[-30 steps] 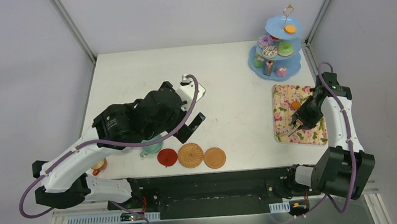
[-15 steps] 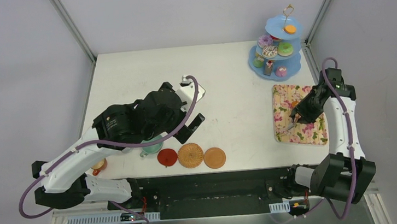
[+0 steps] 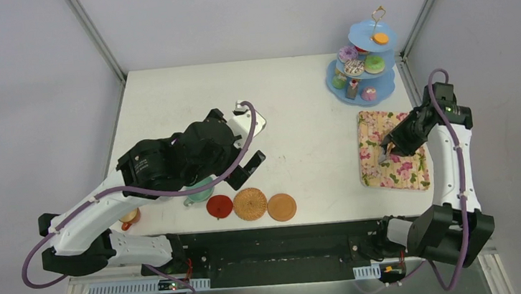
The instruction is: Serve the afternoon tea
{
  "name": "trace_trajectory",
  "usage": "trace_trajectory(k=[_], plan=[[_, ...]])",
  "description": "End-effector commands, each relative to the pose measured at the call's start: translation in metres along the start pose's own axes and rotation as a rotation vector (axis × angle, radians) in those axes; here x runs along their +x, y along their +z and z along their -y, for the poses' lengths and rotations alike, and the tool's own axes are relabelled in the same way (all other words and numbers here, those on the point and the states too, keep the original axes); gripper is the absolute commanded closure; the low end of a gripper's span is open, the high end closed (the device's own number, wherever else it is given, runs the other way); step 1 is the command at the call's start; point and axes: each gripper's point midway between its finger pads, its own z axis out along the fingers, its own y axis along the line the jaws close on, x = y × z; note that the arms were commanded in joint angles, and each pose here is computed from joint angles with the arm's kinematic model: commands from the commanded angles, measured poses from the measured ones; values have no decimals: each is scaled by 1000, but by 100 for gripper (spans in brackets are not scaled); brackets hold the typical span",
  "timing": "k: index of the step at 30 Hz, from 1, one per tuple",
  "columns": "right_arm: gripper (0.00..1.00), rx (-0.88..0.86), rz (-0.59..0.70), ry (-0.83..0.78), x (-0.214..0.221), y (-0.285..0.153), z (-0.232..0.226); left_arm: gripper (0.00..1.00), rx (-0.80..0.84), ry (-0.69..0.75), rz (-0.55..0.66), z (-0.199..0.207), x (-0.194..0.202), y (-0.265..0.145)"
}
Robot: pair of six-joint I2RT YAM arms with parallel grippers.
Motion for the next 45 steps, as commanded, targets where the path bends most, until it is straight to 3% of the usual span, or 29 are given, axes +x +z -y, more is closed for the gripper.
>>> trace_trajectory(k=[1, 6, 13, 24, 45], plan=[[75, -75, 24, 18, -10, -21, -21, 0, -15, 11, 27, -5, -3, -5], [75, -160, 61, 15, -26, -42, -59, 0, -17, 11, 25, -5, -3, -4], [75, -323, 152, -27, -65, -78, -148, 0, -26, 6, 24, -7, -4, -5], [75, -423, 227, -51, -125, -85, -240, 0, -50, -4, 22, -13, -5, -9], [74, -457, 205, -5, -150, -46, -273, 0, -72, 6, 2, -17, -1, -4]])
